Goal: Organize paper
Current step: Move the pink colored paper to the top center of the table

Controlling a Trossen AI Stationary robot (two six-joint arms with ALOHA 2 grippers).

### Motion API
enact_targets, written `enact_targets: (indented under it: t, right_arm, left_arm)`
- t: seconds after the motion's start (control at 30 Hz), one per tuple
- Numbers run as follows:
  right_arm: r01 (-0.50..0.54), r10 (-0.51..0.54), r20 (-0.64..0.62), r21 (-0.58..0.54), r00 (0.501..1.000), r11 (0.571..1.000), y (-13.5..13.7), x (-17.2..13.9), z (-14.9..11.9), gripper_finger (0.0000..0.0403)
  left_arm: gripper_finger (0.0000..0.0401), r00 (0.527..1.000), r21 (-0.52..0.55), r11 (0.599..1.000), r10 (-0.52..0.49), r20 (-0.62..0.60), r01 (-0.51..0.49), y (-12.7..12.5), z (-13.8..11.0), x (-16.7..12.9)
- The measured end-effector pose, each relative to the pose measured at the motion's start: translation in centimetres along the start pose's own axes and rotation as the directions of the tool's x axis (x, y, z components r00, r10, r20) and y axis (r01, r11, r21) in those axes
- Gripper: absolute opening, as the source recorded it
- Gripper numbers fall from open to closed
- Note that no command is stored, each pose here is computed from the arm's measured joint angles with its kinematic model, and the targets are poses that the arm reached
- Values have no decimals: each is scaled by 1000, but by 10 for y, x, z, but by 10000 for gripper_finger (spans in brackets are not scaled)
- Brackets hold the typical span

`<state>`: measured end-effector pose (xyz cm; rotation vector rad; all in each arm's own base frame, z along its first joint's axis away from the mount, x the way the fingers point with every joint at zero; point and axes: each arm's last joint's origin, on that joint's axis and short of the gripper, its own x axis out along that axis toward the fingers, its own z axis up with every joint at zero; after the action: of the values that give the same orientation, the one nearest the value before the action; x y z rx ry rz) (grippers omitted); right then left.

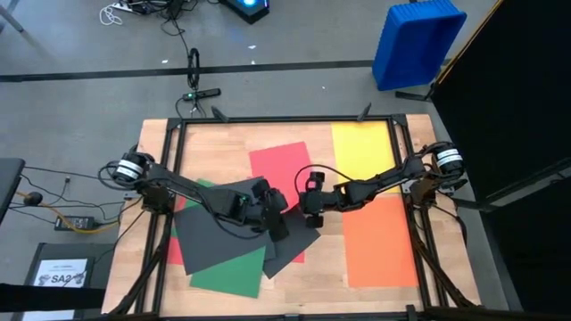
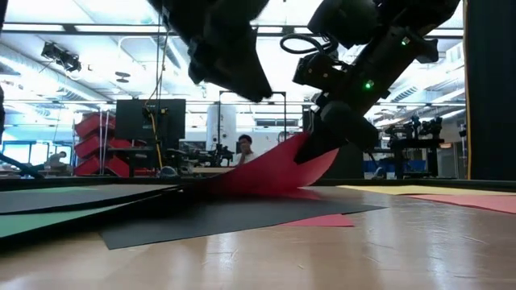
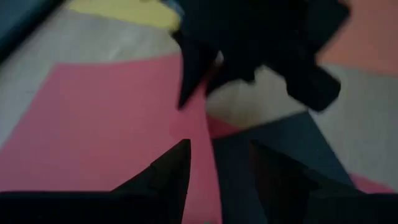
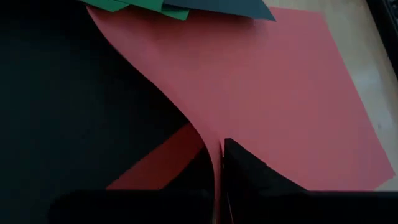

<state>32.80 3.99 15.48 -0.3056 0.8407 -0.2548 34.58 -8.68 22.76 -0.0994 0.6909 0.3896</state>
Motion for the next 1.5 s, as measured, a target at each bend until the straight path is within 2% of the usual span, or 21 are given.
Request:
enact_targets:
  t: [0.13, 0.37, 0.47, 0.7, 0.93, 1.07, 1.17, 1.37, 1.5]
  right_arm:
    - [6, -5, -30, 18, 1000, 1000, -4, 2, -3, 0]
    - [14, -13, -39, 25, 999, 1000, -9, -4, -2, 0]
    - [61, -60, -77, 8, 995, 998, -15, -11, -4, 0]
    - [120, -115, -125, 32, 985, 992, -36, -20, -7, 0]
    - [41, -56, -181, -88, 982, 995, -40, -16, -14, 0]
    - [-1, -30, -170, -184, 985, 983, -40, -16, -13, 0]
    - [-47, 14, -157, -209, 987, 977, -38, -16, -12, 0]
    - [-62, 13, -172, -287, 985, 956, -39, -15, -14, 0]
    - [-41, -11, -183, -276, 983, 960, -47, -12, -15, 0]
  left_arm:
    - [170, 999, 18, 999, -29, -34, 29, -11, -11, 12]
    - [217, 998, 23, 999, 24, -64, -22, -14, -23, 30]
    - [233, 997, 26, 999, 36, -72, -34, -13, -25, 32]
    - [241, 998, 18, 999, 32, -52, -31, -13, -19, 27]
    - [241, 1000, 9, 1000, 11, -29, -11, -19, -14, 22]
    - [241, 999, 18, 1000, -4, -32, 5, -23, -16, 20]
    - [241, 998, 19, 999, -40, -45, 41, -27, -18, 17]
    - [241, 991, 29, 994, -100, -85, 103, -33, -23, 21]
    - [241, 982, 46, 985, -163, -99, 168, -41, -30, 35]
